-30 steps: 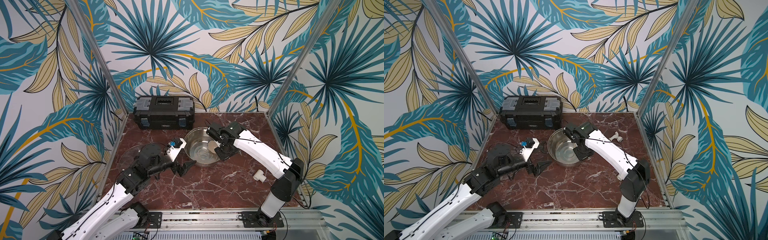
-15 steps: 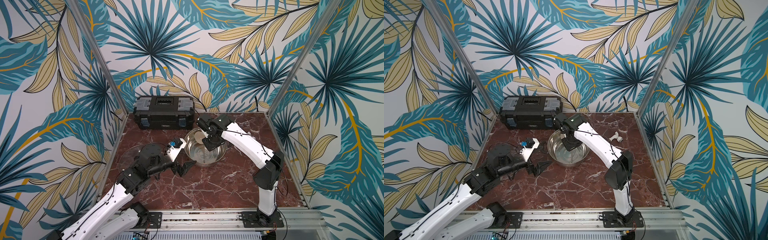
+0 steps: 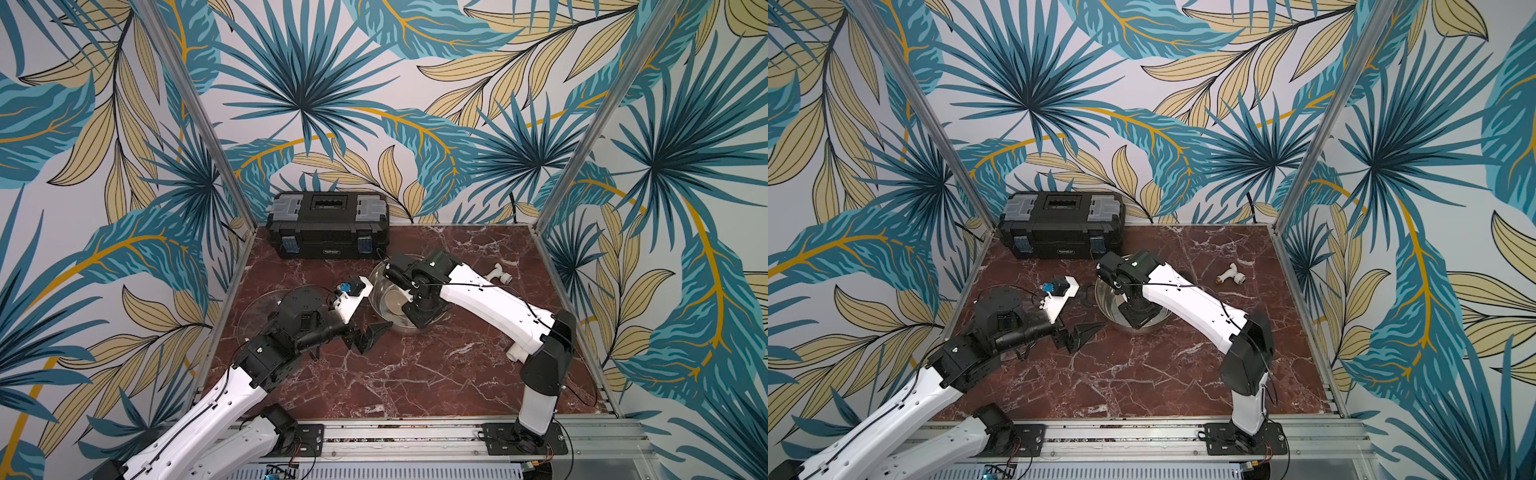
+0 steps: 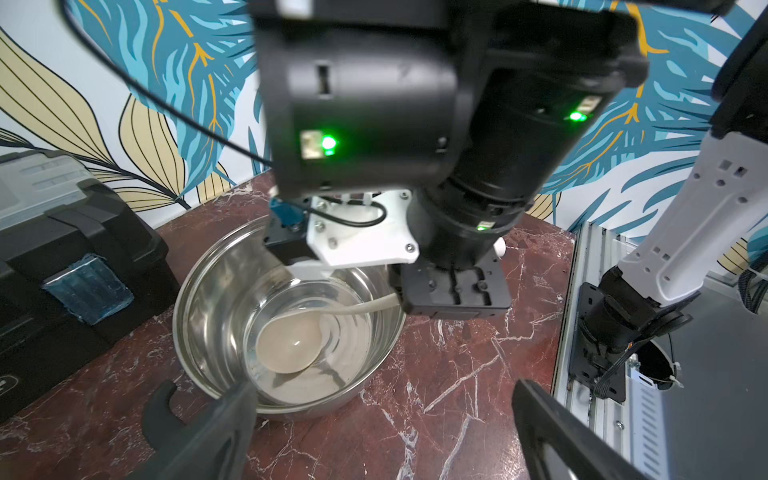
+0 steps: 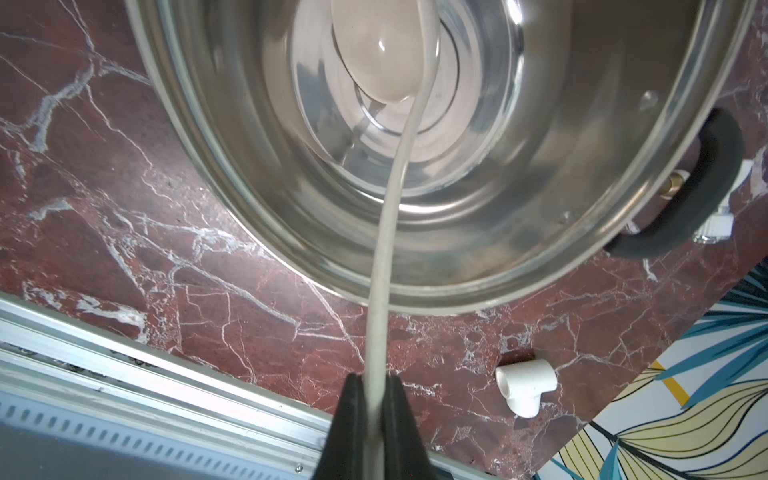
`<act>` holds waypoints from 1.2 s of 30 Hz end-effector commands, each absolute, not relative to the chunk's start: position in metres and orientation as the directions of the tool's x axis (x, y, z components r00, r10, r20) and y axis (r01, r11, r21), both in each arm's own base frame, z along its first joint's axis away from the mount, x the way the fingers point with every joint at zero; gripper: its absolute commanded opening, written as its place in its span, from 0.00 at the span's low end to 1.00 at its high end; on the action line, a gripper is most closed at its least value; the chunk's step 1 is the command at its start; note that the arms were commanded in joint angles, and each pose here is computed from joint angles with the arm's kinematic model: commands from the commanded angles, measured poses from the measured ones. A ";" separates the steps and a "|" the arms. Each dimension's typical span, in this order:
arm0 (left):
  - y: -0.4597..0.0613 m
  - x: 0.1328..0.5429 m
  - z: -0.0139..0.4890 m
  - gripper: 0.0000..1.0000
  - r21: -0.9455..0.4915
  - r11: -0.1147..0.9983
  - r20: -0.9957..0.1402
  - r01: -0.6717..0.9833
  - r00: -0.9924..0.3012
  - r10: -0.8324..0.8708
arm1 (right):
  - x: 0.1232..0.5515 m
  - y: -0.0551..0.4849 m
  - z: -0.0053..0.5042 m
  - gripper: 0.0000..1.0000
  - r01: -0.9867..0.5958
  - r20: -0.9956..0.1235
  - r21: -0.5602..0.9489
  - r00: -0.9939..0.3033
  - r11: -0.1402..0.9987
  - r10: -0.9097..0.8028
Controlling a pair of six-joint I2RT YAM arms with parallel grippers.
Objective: Stir the soup with a spoon
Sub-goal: Stir the soup in the pan with a stick.
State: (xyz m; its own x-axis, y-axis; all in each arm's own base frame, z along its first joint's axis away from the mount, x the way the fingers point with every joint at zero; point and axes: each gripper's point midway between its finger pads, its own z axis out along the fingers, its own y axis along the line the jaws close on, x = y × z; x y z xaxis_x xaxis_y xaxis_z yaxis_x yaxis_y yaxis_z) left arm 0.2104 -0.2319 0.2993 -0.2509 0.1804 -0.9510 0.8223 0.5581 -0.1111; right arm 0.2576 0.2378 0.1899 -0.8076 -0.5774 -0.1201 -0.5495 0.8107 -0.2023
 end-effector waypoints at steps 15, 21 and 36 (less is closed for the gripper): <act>-0.237 0.211 0.301 1.00 -0.124 0.549 -0.952 0.827 -0.255 0.169 | 0.294 0.180 0.190 0.00 -0.397 -0.187 -0.299 -0.867 0.868 -0.461; -0.237 0.210 0.300 1.00 -0.131 0.549 -0.951 0.826 -0.262 0.167 | 0.325 0.210 0.195 0.00 -0.403 -0.224 -0.262 -0.858 0.877 -0.461; -0.237 0.210 0.299 1.00 -0.127 0.552 -0.949 0.824 -0.263 0.174 | 0.278 0.259 0.199 0.00 -0.576 -0.174 -0.053 -0.799 0.815 -0.576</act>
State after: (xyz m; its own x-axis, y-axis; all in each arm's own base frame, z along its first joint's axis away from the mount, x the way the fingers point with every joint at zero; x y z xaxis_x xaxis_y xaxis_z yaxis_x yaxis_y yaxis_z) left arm 0.2097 -0.2361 0.2957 -0.2726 0.1804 -0.9451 0.8230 0.5525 -0.1320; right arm 0.2977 0.2658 0.1889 -0.8097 -0.5554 -0.1896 -0.5485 0.8311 -0.0922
